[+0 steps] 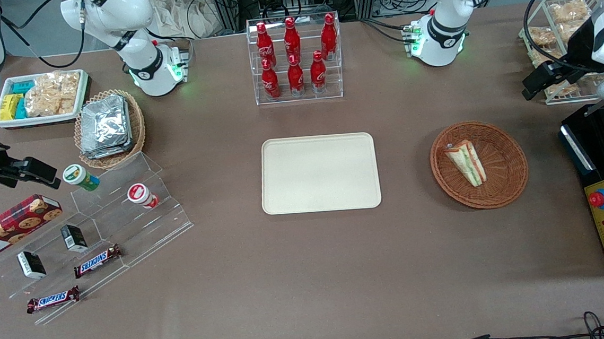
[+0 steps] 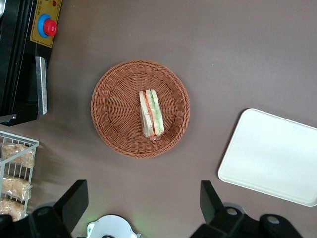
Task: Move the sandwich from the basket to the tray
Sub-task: 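Move the left gripper over the wrapped sandwich in the wicker basket, then lower the open left gripper around the sandwich and close it, then lift the sandwich up out of the basket with the left gripper, then carry the sandwich over the cream tray and lower it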
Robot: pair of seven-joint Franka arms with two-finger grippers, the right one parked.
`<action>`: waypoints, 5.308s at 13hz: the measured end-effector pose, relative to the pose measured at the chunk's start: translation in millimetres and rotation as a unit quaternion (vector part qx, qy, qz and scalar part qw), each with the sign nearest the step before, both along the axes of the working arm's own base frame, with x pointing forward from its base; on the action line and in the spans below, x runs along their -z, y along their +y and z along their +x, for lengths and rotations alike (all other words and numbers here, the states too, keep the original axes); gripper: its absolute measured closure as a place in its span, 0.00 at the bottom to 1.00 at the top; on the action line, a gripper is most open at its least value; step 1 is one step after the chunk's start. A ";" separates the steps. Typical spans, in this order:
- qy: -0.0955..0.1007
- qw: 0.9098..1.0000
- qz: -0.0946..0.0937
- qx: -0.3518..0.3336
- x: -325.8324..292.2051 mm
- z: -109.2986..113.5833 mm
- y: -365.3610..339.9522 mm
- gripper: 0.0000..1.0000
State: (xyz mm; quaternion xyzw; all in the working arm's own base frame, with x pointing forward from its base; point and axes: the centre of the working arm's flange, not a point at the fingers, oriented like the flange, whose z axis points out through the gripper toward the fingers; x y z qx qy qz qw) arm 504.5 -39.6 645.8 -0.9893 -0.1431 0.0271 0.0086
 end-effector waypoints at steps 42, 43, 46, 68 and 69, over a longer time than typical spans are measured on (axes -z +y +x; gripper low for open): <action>-0.015 0.999 0.018 -0.026 387.3 -18.0 -4.7 0.70; -0.011 0.999 0.020 -0.027 368.0 -14.4 -4.4 0.74; 0.009 0.999 0.030 -0.021 274.4 -4.4 -2.7 0.83; 0.057 0.982 0.022 0.179 97.9 -32.6 -342.4 0.83; 0.055 0.982 0.022 0.181 126.9 -30.3 -348.7 0.83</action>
